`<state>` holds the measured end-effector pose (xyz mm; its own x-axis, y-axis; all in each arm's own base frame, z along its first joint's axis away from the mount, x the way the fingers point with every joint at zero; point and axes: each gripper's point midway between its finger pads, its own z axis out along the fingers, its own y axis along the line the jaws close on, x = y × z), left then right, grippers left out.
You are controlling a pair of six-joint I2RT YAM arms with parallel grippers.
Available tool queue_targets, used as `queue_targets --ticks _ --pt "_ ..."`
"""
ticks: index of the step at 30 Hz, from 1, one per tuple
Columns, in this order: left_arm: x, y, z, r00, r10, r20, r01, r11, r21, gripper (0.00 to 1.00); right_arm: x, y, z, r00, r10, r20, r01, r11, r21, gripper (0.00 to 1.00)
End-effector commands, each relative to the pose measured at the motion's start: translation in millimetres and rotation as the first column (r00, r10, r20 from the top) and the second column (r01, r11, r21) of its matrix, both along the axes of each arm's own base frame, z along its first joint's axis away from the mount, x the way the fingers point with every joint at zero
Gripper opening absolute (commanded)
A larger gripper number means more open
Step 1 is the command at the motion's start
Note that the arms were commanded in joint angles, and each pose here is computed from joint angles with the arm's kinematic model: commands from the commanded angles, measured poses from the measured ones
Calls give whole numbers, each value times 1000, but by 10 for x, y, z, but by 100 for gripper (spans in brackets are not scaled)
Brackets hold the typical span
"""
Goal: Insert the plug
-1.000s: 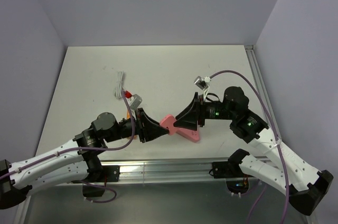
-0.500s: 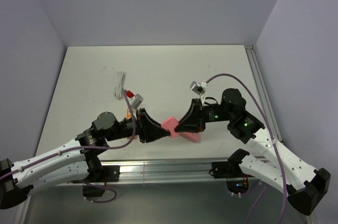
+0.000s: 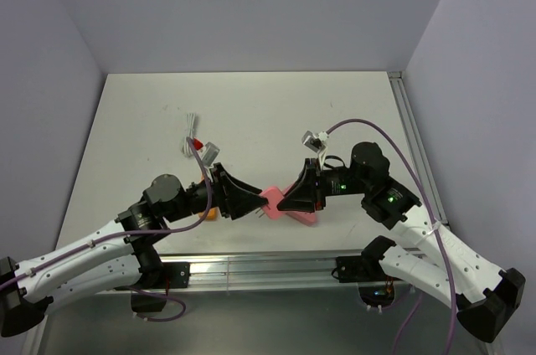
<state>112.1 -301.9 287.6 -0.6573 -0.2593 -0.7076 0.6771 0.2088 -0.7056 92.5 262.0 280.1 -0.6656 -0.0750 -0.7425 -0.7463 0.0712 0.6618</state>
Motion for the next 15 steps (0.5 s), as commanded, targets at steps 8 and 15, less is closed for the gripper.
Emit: queue_targets --ticks 8,15 --pt "65 79 264 997 53 48 -49 996 -70 56 1 6 77 1000 0 12 0 1000 21 0" --pt "26 27 287 998 16 53 -12 997 -73 45 7 18 94 1000 -4 11 4 1000 27 0"
